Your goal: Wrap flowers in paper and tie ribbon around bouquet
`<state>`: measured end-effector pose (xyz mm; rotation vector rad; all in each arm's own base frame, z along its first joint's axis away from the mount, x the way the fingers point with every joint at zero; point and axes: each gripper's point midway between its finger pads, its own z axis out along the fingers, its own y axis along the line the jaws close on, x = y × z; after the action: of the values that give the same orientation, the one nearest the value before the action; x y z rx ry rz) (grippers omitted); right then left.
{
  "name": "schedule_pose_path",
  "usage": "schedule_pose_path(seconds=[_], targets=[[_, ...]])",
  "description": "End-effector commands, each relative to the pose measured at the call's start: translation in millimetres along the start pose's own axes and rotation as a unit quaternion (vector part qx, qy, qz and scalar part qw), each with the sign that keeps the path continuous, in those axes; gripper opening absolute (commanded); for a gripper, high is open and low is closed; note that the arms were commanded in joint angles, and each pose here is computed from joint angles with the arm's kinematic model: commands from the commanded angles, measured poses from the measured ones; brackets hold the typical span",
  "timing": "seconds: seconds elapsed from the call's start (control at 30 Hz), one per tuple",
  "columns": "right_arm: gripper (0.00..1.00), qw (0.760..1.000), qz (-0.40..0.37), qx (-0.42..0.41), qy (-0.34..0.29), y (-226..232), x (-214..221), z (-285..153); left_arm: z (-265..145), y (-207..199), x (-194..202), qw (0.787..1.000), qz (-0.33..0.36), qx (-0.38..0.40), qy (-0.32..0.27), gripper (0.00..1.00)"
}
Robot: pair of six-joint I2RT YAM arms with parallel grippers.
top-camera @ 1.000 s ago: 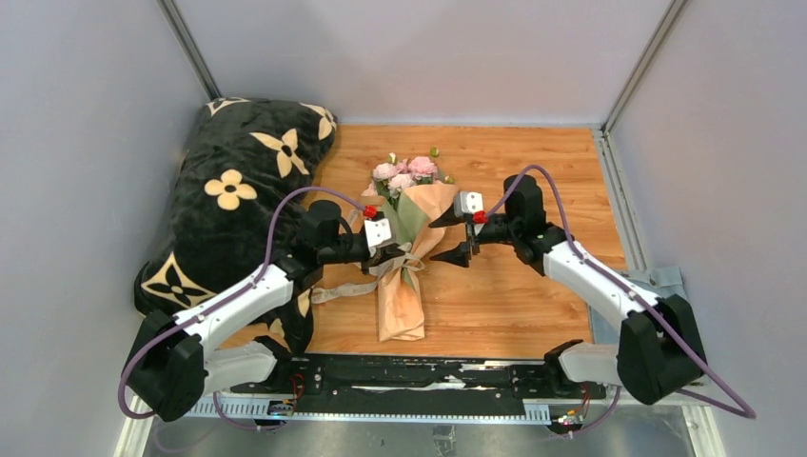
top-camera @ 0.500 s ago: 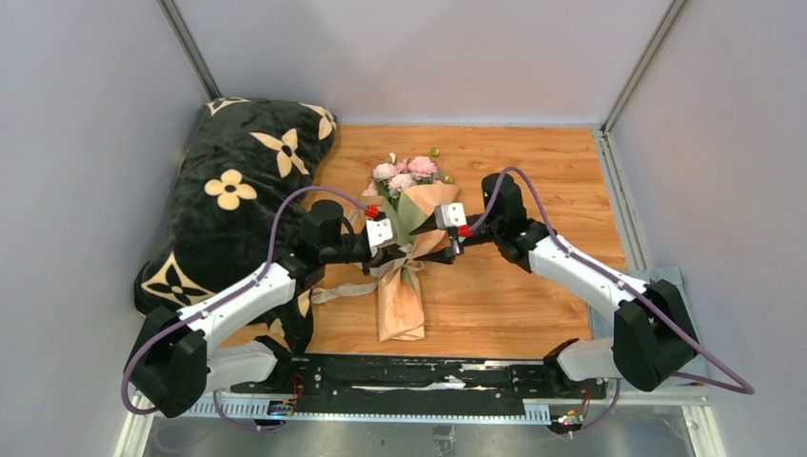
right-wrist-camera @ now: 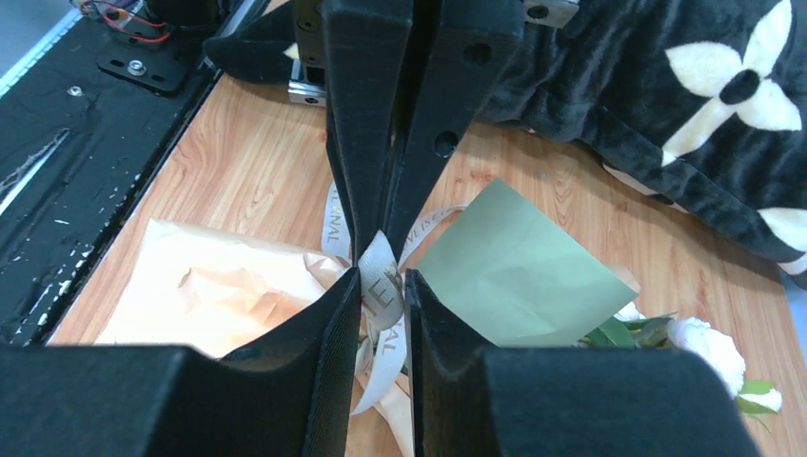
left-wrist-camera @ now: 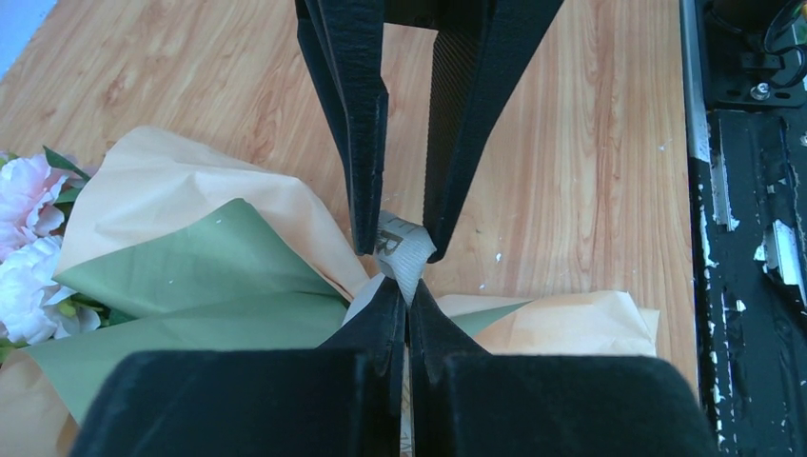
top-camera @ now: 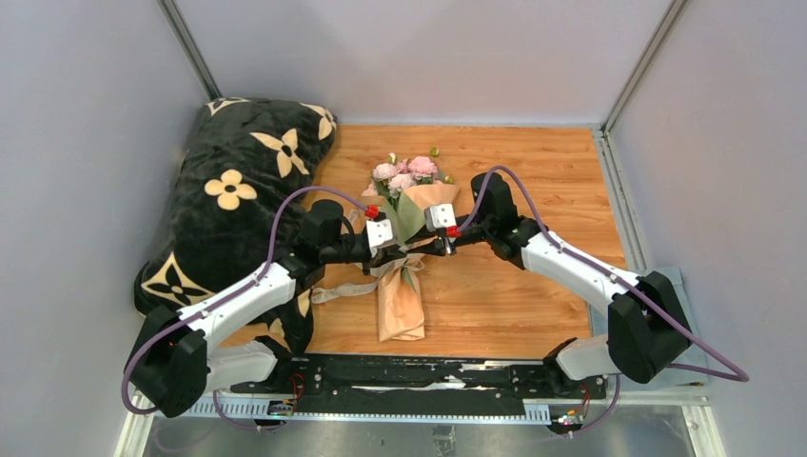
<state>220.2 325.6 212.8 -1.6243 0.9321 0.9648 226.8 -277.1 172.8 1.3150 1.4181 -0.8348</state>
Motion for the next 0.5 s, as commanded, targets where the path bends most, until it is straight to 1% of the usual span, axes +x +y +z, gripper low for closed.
schedule_pose_path(seconds=[0.0,0.03,0.07,0.1,0.13,0.17,0.23,0.27,0.3,0.33,0.4,0.43,0.47], targets=[[0.26,1.000,0.001,0.006,0.019,-3.5,6.6,3.3,1.2,2.4,-11.5,1.000,0.020,0.007,-0.012,0.00],[0.21,1.000,0.003,0.008,0.022,-4.9,7.4,3.4,1.1,1.8,-10.9,1.000,0.019,0.009,-0.012,0.00],[0.14,1.000,0.007,0.007,0.023,-5.2,7.8,3.8,1.1,1.6,-10.5,1.000,0.018,0.009,-0.012,0.00],[0.03,1.000,0.011,0.008,0.024,-6.0,7.7,4.0,1.1,2.3,-9.9,1.000,0.017,0.007,-0.010,0.00],[0.00,0.999,0.015,0.012,0.025,-7.6,7.3,3.7,1.2,3.4,-9.4,1.000,0.016,0.004,-0.008,0.00],[0.00,0.999,0.020,0.016,0.028,-8.7,8.0,3.1,0.6,6.2,-8.3,1.000,0.014,-0.005,-0.004,0.10],[0.00,0.998,0.036,0.032,0.039,-13.4,11.3,1.5,-4.8,16.8,-8.9,0.999,0.027,-0.030,0.017,0.46],[0.00,0.997,0.045,0.042,0.049,-15.8,15.7,-0.4,-10.6,23.1,-9.2,0.997,0.045,-0.044,0.037,0.59],[0.00,0.996,0.052,0.049,0.057,-16.7,19.4,-1.9,-20.3,23.3,1.2,0.994,0.048,-0.049,0.080,0.66],[0.00,0.995,0.061,0.055,0.064,-16.2,23.6,-3.3,-33.3,30.1,6.9,0.988,0.065,-0.068,0.122,0.70],[0.00,0.993,0.071,0.062,0.072,-16.2,28.7,-5.1,-60.7,28.8,24.8,0.970,0.109,-0.052,0.210,0.71],[0.00,0.992,0.076,0.064,0.074,-16.5,30.9,-5.2,-76.2,26.8,37.7,0.955,0.141,-0.031,0.261,0.71],[0.00,0.992,0.080,0.066,0.076,-17.1,33.2,-4.6,-96.4,22.6,61.8,0.925,0.182,0.014,0.332,0.70]])
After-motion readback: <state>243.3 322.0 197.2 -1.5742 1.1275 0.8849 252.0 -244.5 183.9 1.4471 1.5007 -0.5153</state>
